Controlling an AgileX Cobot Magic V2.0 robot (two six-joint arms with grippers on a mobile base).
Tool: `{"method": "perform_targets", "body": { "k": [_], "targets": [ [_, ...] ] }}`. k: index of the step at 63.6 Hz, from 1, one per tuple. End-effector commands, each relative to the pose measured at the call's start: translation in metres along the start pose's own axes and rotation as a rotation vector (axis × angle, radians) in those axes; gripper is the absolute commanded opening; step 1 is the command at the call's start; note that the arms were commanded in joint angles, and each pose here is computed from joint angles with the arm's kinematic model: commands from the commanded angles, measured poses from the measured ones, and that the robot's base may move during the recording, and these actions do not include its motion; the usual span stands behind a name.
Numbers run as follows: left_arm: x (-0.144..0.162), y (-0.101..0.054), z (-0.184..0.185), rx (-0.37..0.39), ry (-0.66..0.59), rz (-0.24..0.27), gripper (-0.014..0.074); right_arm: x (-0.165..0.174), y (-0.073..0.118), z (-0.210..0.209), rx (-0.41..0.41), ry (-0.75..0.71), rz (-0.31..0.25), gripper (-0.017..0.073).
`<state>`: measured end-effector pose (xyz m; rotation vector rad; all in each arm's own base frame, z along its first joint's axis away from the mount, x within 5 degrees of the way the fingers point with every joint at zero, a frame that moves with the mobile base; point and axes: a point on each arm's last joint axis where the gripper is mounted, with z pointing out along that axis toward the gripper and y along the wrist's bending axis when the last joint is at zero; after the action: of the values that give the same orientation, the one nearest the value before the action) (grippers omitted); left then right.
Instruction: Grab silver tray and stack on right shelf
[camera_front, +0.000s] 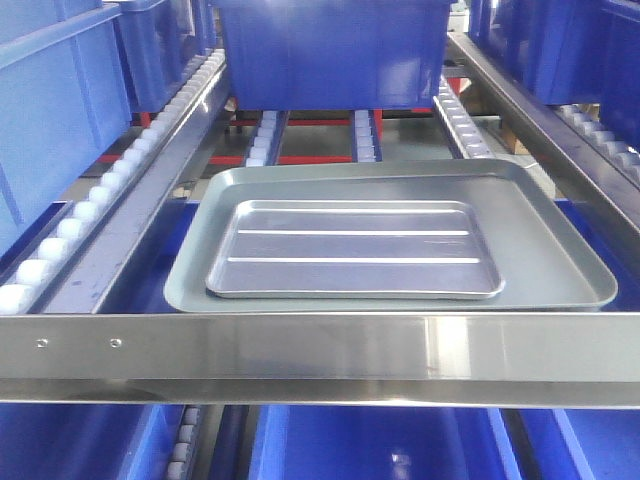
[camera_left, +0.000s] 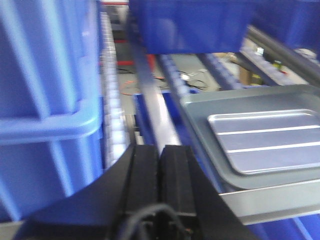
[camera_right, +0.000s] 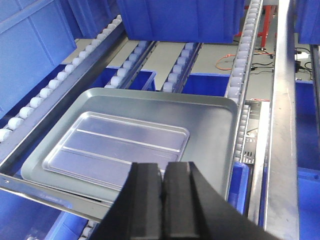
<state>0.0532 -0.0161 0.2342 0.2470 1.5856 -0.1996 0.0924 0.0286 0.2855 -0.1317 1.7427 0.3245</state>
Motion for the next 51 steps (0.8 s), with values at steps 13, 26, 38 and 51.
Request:
{"method": "perform_targets", "body": {
  "k": [13,26,38,51],
  "targets": [
    [0.032,0.009,0.001,-0.164,-0.109,-0.026,-0.0099,-0.015,0.004,-0.002,-0.029,-0.096,-0.022,0.0053],
    [0.036,0.013,0.001,-0.242,-0.116,-0.023,-0.0099,-0.015,0.004,-0.002,-0.029,-0.097,-0.022,0.0053],
    [0.036,0.014,0.0,-0.254,-0.112,-0.023,-0.0099,-0.015,0.004,-0.002,-0.029,-0.097,-0.022,0.0053],
    [0.036,0.014,0.0,-0.254,-0.111,-0.023,-0.0099,-0.015,0.004,-0.002,-0.029,-0.097,-0.022,0.0053]
  ]
}}
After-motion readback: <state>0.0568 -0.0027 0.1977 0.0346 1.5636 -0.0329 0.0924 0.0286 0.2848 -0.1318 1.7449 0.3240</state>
